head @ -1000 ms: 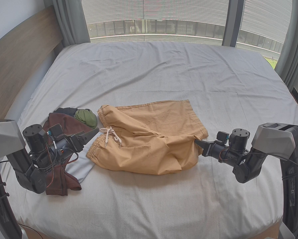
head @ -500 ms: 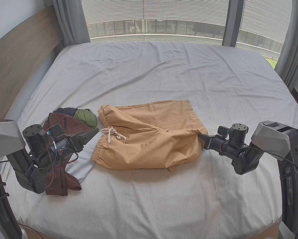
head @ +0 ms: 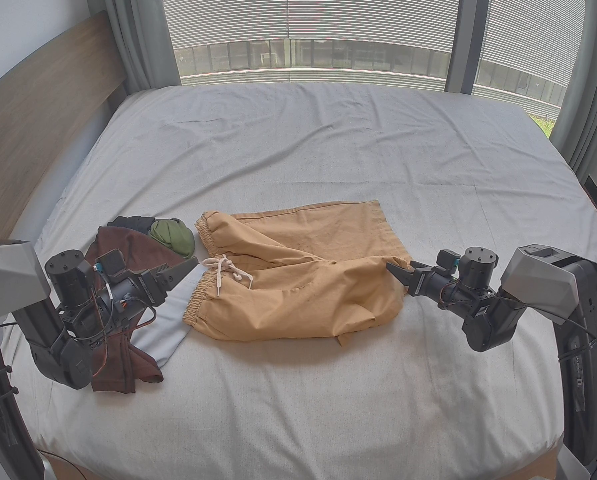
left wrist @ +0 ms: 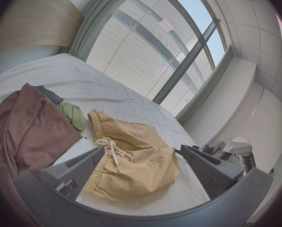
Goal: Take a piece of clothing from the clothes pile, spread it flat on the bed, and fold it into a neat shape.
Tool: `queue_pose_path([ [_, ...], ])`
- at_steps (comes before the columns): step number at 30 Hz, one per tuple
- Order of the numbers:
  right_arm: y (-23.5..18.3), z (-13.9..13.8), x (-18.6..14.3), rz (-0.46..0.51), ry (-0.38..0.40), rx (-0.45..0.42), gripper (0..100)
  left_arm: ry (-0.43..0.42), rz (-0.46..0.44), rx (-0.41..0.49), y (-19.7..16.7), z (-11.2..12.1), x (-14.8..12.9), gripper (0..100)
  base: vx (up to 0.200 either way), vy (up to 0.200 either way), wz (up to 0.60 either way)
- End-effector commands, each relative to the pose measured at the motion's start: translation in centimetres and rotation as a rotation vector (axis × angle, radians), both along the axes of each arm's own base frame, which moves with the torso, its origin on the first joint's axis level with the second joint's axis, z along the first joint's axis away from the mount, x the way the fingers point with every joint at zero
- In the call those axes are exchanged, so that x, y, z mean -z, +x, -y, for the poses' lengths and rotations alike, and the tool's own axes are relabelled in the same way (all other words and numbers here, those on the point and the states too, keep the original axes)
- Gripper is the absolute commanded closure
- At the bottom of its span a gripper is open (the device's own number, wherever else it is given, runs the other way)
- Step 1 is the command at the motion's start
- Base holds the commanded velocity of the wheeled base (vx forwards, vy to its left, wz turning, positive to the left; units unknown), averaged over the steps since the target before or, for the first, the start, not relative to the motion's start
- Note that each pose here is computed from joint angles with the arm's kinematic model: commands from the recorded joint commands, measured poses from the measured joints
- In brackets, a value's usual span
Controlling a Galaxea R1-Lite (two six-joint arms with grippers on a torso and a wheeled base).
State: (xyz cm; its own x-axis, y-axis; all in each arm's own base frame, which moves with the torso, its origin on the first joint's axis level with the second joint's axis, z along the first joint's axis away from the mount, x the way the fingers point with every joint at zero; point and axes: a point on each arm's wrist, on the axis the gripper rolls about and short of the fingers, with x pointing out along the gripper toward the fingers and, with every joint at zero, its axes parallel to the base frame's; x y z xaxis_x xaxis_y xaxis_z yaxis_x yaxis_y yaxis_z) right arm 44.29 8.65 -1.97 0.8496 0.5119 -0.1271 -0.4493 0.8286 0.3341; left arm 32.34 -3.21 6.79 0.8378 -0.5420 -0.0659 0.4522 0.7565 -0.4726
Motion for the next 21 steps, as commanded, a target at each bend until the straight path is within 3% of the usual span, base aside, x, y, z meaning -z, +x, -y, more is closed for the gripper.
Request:
queue_pose_path([
  [1, -1.1, 0.5, -0.4, 0.022, -0.014, 0.02, 0, 0.0, 0.0, -0.004, 0.0, -0.1, 0.0, 0, 0.0, 0.0, 0.0],
  [7, -4.9, 0.8, -1.1, -0.004, -0.024, 0.014, 0, -0.001, 0.002, -0.002, 0.1, -0.1, 0.0, 0, 0.0, 0.0, 0.0],
  [10, -7.9, 0.6, 0.3, -0.081, -0.041, -0.007, 0, -0.001, 0.002, -0.002, 0.1, -0.1, 0.0, 0, 0.0, 0.0, 0.0],
  [21, -10.6, -0.4, 3.4, -0.234, -0.073, -0.013, 0, -0.001, 0.003, -0.004, 0.1, -0.1, -0.1, 0, 0.0, 0.0, 0.0],
])
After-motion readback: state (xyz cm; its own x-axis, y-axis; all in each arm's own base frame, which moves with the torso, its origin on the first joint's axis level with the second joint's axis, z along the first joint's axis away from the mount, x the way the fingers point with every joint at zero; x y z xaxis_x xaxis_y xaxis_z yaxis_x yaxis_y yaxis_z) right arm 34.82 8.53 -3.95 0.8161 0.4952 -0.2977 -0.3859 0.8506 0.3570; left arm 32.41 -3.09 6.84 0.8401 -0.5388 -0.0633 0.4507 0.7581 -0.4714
